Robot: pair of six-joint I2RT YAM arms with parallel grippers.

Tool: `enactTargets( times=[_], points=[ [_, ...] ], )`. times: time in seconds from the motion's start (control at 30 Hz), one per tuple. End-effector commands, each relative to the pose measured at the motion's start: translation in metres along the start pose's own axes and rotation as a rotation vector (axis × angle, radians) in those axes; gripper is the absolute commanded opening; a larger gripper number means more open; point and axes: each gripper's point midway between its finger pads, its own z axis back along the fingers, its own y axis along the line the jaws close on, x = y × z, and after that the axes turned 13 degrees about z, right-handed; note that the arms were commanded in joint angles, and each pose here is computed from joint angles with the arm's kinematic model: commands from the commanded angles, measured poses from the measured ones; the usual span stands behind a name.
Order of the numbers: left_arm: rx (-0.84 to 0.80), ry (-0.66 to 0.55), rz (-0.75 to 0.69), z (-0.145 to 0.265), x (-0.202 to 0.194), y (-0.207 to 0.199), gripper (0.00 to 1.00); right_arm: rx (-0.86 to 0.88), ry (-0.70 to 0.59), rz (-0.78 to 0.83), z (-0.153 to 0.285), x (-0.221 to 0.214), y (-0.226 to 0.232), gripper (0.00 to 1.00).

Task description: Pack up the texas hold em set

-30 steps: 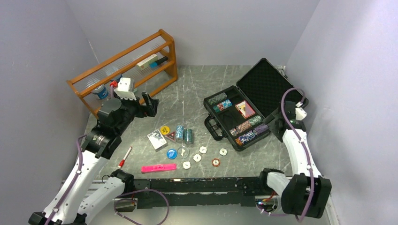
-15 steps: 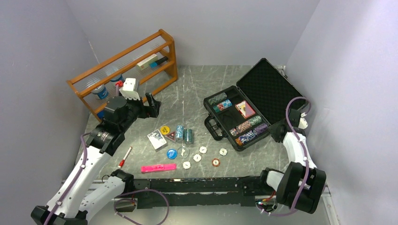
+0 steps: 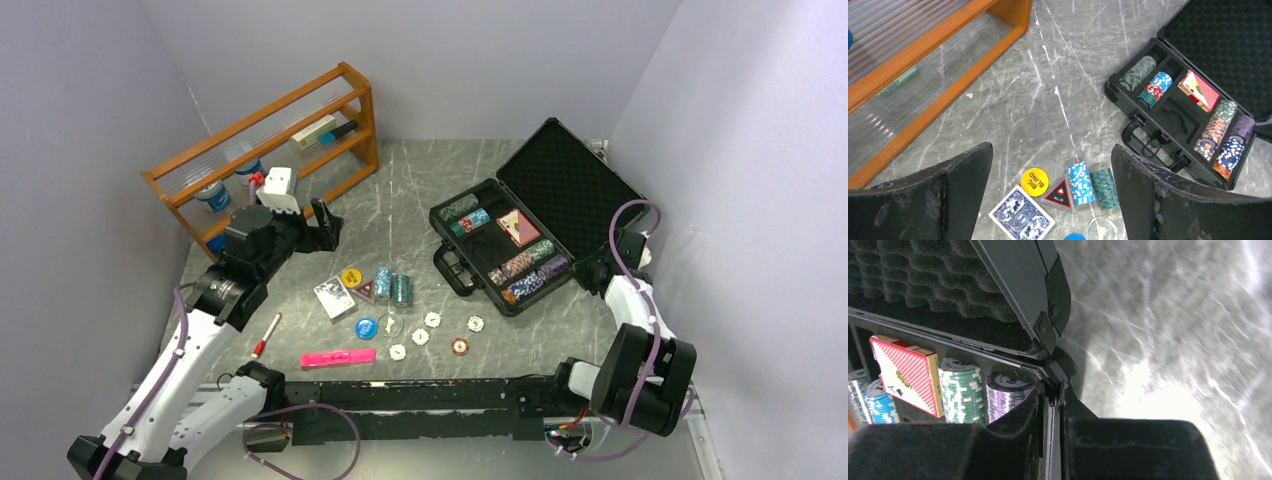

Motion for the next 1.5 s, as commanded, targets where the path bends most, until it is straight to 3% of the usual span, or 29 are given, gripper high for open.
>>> enactTargets(
  times=[0.0,0.27,0.4,0.6,0.77,0.9,1.1,1.23,1.47],
  points=[
    [0.000,-0.039,0.003,-0.003,0.011,-0.002,0.93,0.179,0.092,0.016,-0.018,-0.023,0.031,0.07],
    [0.004,-0.025,0.010,-0.004,0.007,-0.001,0.92,0.239,0.097,0.117,-0.027,-0.022,0.066,0.02],
    [0.007,-0.020,0.007,-0.003,0.007,-0.001,0.92,0.132,0.017,0.186,-0.026,-0.005,0.070,0.05],
    [0.046,-0.045,0.017,0.003,0.013,0.005,0.92,-0.079,-0.168,0.148,0.013,0.031,0.049,0.31],
    [0.088,-0.072,0.050,0.008,0.016,0.012,0.94,-0.019,-0.300,0.221,0.063,0.047,0.070,0.55],
    [0.095,-0.109,0.076,0.015,0.023,0.013,0.97,0.245,-0.201,0.411,0.085,0.008,0.133,0.58],
    [0.099,-0.152,0.102,0.024,0.029,0.014,0.97,0.640,0.023,0.671,0.124,-0.104,0.221,0.68],
    [0.110,-0.153,0.113,0.029,0.028,0.017,0.97,0.744,0.154,0.816,0.138,-0.180,0.251,0.71],
    [0.131,-0.144,0.111,0.035,0.025,0.022,0.97,0.728,0.321,0.991,0.125,-0.267,0.266,0.73]
  ],
)
